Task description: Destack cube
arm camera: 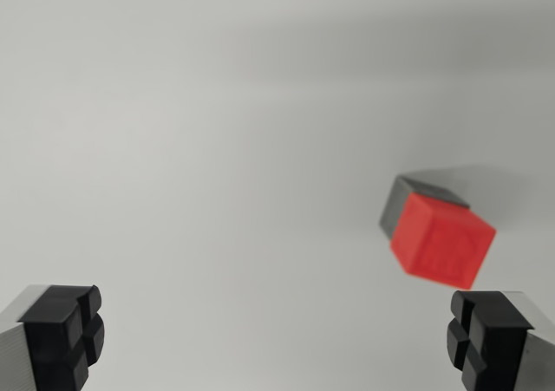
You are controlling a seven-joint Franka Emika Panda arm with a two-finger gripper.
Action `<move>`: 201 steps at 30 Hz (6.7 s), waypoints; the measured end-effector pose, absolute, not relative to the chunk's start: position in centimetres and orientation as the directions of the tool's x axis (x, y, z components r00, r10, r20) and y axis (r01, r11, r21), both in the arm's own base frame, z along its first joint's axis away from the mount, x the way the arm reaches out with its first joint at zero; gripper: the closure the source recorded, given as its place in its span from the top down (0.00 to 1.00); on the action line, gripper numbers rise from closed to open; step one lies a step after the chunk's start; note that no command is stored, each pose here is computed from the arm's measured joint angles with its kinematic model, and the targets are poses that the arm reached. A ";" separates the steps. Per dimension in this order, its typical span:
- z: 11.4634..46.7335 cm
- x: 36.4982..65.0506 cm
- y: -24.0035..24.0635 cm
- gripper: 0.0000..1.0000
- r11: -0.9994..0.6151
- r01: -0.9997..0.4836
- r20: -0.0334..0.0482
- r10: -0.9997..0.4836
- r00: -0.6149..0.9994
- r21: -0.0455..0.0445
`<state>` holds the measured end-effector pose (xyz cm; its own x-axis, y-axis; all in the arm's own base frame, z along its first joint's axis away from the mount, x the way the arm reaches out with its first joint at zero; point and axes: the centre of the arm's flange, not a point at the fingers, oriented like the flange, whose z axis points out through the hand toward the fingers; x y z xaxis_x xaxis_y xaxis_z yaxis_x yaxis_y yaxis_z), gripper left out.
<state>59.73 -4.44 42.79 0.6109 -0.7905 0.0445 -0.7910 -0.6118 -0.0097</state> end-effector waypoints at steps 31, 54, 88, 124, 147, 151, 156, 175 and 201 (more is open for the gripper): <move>41.2 58.8 -5.9 1.00 -0.591 -0.807 0.039 -0.806 0.591 -0.004; 36.8 56.0 -10.3 1.00 -0.524 -0.852 0.023 -0.852 0.524 0.000; 27.2 51.4 -17.6 1.00 -0.406 -0.914 0.000 -0.914 0.406 0.006; 17.0 51.2 -17.5 1.00 -0.408 -0.913 0.000 -0.913 0.408 0.007; 16.9 51.2 -17.5 0.00 -0.409 -0.913 0.000 -0.913 0.409 0.006; 16.9 51.2 -17.5 0.00 -0.409 -0.913 0.000 -0.913 0.409 0.006; 16.9 51.2 -17.5 0.00 -0.409 -0.913 0.000 -0.913 0.409 0.006; 18.5 51.3 -17.6 0.00 -0.408 -0.913 0.001 -0.913 0.408 0.001; 24.0 51.4 -16.8 0.00 -0.384 -0.923 -0.003 -0.923 0.384 -0.002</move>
